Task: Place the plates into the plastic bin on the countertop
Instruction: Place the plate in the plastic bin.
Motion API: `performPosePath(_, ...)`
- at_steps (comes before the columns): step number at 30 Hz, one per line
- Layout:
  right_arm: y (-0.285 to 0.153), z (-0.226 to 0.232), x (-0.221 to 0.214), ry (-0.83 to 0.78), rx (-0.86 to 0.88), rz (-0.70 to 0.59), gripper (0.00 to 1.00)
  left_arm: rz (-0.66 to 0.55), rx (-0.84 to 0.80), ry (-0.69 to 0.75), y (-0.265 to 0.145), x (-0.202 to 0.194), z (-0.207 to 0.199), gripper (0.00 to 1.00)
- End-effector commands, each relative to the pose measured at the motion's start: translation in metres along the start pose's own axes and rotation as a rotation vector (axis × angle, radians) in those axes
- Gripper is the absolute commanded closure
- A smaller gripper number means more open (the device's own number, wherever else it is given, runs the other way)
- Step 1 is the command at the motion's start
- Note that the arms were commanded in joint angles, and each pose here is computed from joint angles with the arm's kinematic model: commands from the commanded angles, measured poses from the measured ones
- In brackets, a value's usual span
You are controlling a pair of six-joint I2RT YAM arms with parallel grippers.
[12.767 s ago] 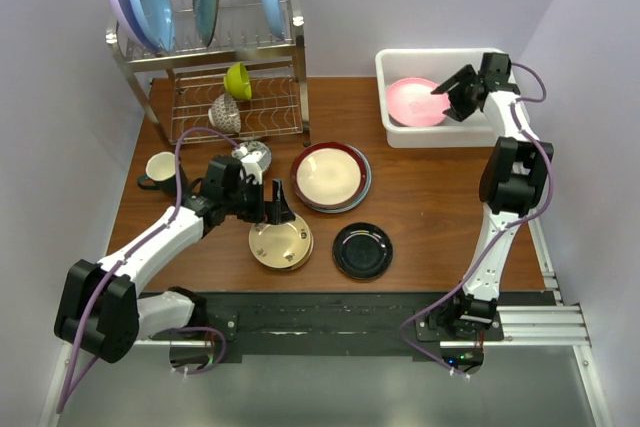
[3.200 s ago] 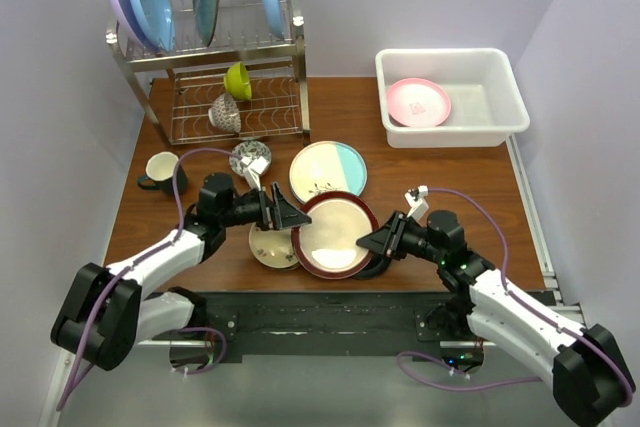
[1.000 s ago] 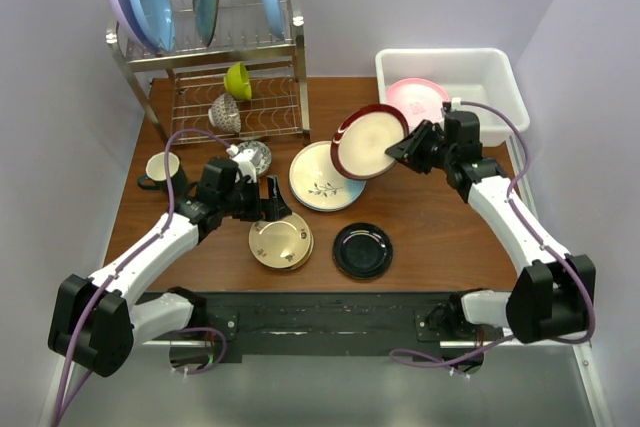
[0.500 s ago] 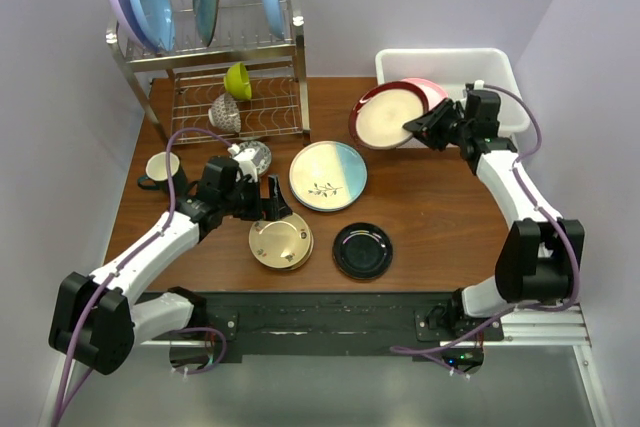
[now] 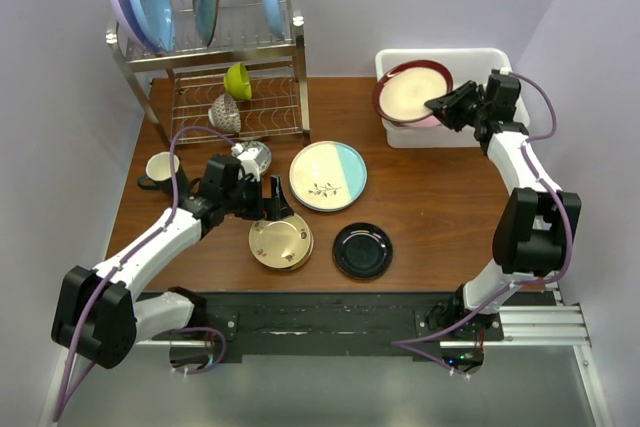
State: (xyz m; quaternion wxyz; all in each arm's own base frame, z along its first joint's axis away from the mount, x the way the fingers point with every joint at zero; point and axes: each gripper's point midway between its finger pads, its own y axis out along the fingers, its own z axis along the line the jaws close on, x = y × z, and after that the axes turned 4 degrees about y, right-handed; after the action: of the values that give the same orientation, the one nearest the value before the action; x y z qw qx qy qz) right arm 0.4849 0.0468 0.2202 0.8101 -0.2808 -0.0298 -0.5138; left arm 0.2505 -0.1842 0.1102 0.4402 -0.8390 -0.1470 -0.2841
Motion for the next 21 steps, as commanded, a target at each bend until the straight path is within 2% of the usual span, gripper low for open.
performPosePath(1,-0.017,0.07,0.044,-0.08,0.192,-0.139,1.0,-0.033,-0.046,0.047,-0.003,0.017,-0.013,0.0)
performPosePath(13,-0.006,0.034,0.074,-0.029,0.12,-0.218,1.0,-0.018,-0.051,0.049,-0.002,0.013,-0.012,0.0)
performPosePath(21,0.01,0.017,0.085,-0.005,0.086,-0.216,1.0,-0.014,-0.055,0.04,-0.001,0.01,-0.011,0.0)
